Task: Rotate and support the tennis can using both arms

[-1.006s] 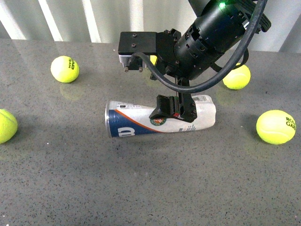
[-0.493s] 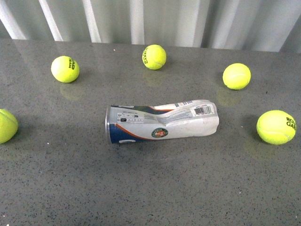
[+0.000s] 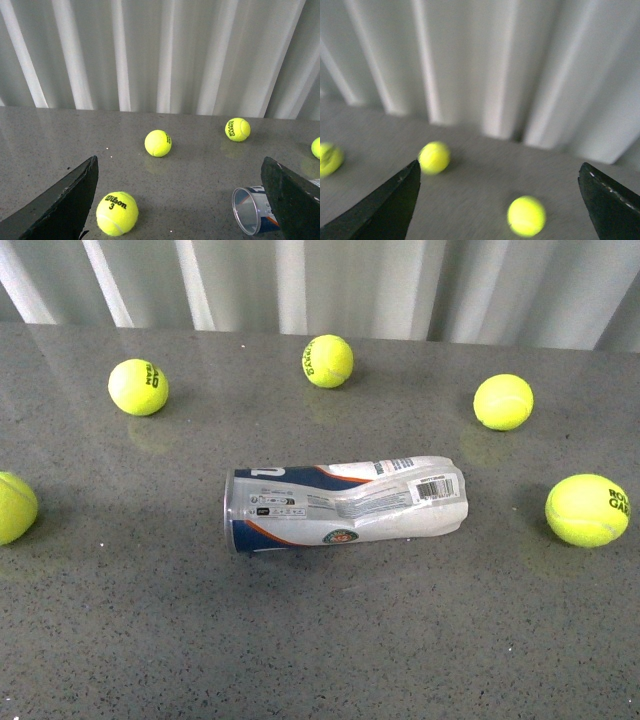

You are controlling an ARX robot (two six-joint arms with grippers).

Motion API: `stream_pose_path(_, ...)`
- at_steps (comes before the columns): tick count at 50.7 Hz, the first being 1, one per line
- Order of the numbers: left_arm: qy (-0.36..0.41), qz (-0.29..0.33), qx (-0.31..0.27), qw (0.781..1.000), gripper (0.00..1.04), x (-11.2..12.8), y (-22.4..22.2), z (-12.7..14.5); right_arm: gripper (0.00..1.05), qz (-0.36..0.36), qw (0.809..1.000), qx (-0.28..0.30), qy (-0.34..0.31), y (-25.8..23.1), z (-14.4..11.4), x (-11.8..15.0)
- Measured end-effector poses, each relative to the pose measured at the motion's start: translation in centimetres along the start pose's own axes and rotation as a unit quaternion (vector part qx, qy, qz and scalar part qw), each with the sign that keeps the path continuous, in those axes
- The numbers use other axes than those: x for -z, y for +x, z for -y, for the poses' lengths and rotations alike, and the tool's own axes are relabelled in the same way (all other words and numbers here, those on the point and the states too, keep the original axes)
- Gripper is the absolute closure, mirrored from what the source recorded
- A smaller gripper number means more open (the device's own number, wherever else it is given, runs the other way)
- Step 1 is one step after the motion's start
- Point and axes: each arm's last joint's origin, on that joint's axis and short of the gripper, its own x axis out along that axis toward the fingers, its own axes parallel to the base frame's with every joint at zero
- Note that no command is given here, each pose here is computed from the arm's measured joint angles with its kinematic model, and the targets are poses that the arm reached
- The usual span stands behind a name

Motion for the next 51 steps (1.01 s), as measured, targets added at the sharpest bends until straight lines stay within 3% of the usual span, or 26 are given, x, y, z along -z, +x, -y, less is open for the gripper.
stream_pose_path(3, 0.0, 0.0, 0.0, 1.0, 0.07, 0.0, 0.0, 0.0, 0.24, 0.047, 0.997, 0.065, 0.012, -0.9, 0.5, 1.0)
stream_pose_path(6, 0.0, 0.0, 0.0, 1.0, 0.07, 0.0, 0.0, 0.0, 0.34, 0.074, 0.994, 0.082, 0.021, -2.3, 1.2, 2.1)
stream_pose_path(10, 0.0, 0.0, 0.0, 1.0, 0.07, 0.0, 0.0, 0.0, 0.47, 0.087, 0.992, 0.089, 0.024, -4.0, 2.0, 3.1)
stream_pose_path(17, 0.0, 0.0, 0.0, 1.0, 0.07, 0.0, 0.0, 0.0, 0.8, 0.078, 0.992, 0.093, 0.026, -7.3, 3.3, 6.2)
stream_pose_path(24, 0.0, 0.0, 0.0, 1.0, 0.07, 0.0, 0.0, 0.0, 1.01, 0.077, 0.993, 0.088, 0.026, -9.0, 3.6, 7.6)
stream_pose_path(51, 0.0, 0.0, 0.0, 1.0, 0.07, 0.0, 0.0, 0.0, 1.01, 0.078, 0.993, 0.088, 0.027, -13.8, 5.0, 10.8)
